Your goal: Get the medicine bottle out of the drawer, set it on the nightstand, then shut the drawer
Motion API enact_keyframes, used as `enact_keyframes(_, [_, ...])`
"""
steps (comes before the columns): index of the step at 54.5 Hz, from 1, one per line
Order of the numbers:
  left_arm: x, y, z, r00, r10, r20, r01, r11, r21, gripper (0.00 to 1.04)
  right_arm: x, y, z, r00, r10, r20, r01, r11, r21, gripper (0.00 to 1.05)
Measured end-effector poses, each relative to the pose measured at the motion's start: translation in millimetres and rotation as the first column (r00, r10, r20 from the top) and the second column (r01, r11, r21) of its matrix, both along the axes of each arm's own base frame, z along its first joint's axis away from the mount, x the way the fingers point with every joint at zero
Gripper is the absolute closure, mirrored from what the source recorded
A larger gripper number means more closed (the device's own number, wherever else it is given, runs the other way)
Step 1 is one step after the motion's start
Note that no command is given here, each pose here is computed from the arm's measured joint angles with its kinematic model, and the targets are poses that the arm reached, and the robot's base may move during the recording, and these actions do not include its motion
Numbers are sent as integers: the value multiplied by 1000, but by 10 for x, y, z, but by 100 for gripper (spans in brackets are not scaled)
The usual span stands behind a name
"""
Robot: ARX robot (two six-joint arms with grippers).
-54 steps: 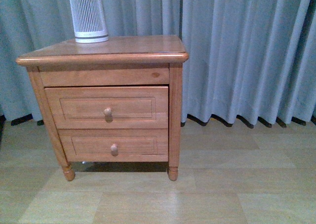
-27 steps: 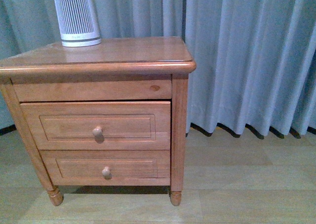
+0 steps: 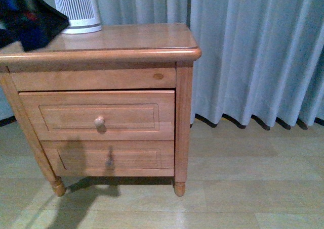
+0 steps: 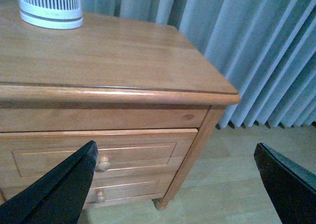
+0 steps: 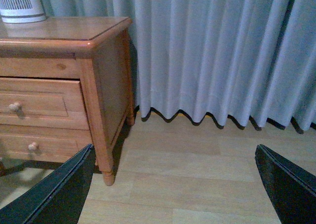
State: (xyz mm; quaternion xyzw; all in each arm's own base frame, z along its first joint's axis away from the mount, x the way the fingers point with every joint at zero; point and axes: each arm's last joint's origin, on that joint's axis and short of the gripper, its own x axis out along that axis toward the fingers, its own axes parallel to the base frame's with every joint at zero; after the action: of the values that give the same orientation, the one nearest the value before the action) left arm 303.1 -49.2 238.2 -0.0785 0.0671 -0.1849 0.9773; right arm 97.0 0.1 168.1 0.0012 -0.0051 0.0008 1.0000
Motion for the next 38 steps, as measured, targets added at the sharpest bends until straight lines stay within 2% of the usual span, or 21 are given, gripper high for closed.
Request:
enact_keyframes(15, [767, -285, -1039, 984, 51, -169, -38, 996, 83, 6, 0, 0, 0, 1000, 0, 0, 0, 1000, 0, 7])
enact_keyframes(21, [950, -332, -1355, 974, 81, -213, -61, 993, 100, 6, 0, 0, 0, 1000, 0, 0, 0, 1000, 0, 7])
enact_keyframes(27, [1104, -361, -1567, 971, 102, -218, -80, 991, 107, 6, 0, 0, 0, 1000, 0, 0, 0, 1000, 0, 7])
enact_keyframes(38, [1329, -393, -1761, 969, 133, -210, -111, 987, 115, 6, 0, 0, 0, 1000, 0, 0, 0, 1000, 0, 7])
